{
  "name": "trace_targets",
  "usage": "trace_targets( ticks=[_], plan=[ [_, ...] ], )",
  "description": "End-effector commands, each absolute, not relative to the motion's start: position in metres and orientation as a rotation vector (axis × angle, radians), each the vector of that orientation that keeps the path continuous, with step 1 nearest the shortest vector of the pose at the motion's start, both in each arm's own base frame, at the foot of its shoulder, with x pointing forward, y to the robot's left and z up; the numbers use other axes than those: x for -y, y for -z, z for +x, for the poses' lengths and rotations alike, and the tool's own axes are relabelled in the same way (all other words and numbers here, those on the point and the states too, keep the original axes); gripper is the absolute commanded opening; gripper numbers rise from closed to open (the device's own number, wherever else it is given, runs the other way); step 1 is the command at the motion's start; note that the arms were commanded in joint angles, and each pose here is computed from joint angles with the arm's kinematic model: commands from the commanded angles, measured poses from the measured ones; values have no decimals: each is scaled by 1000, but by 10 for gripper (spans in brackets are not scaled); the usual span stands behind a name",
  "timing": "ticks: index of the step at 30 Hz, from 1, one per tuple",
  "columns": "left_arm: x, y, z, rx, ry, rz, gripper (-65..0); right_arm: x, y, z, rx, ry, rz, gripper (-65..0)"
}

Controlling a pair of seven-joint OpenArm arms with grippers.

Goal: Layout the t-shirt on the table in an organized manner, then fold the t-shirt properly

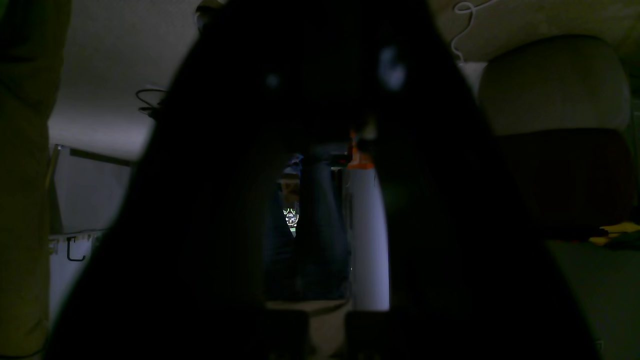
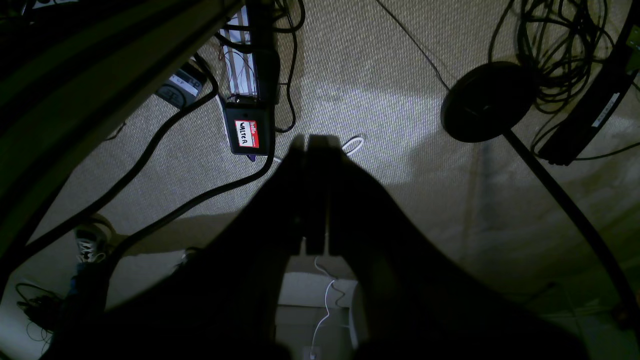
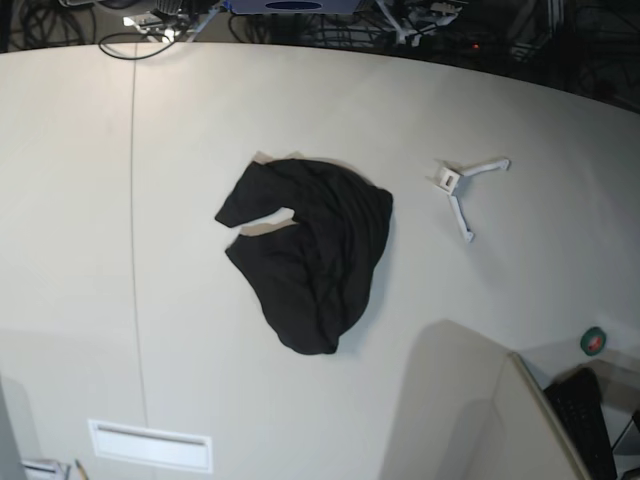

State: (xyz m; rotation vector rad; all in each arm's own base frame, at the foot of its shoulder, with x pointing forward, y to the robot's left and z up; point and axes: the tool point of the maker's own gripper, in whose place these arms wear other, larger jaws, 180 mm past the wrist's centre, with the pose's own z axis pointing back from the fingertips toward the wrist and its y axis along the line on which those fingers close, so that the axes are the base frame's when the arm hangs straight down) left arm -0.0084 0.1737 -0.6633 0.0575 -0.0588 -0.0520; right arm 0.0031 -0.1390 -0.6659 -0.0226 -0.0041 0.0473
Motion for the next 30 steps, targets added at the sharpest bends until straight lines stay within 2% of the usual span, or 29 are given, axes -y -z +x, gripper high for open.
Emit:
trace_targets(
  ticks=[1, 30],
  plan=[
    [-174, 663, -9, 59, 59, 59, -648, 141, 666, 3, 6, -44, -28, -650],
    [-174, 663, -12, 53, 54, 59, -647, 141, 666, 3, 6, -45, -28, -650]
  ],
)
